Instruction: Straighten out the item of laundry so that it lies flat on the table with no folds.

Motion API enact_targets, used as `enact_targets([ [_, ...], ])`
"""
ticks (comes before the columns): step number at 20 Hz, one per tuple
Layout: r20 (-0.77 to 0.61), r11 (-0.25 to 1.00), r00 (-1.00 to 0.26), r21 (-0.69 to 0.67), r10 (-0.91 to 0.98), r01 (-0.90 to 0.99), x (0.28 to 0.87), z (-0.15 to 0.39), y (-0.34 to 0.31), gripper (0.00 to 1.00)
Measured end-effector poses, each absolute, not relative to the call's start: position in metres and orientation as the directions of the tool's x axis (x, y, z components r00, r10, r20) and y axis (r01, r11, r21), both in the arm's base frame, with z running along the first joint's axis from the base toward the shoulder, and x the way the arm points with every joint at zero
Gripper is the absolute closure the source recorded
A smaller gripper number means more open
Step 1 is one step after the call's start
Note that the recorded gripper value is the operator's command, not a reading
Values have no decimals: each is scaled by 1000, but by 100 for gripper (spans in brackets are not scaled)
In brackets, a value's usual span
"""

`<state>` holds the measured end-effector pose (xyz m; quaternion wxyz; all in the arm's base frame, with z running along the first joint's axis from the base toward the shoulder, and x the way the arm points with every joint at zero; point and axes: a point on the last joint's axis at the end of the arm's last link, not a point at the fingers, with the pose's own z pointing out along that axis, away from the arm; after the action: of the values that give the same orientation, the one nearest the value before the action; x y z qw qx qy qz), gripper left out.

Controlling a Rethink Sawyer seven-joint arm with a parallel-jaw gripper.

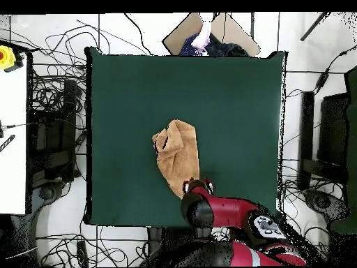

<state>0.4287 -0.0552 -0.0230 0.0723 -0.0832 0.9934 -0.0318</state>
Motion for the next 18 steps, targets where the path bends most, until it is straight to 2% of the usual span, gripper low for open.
enact_targets([
  [8,-155,983,-972,-80,-177,-166,385,-49,-82,0],
  [18,-230,982,-957,-97,-178,-159,371,-53,-81,0],
])
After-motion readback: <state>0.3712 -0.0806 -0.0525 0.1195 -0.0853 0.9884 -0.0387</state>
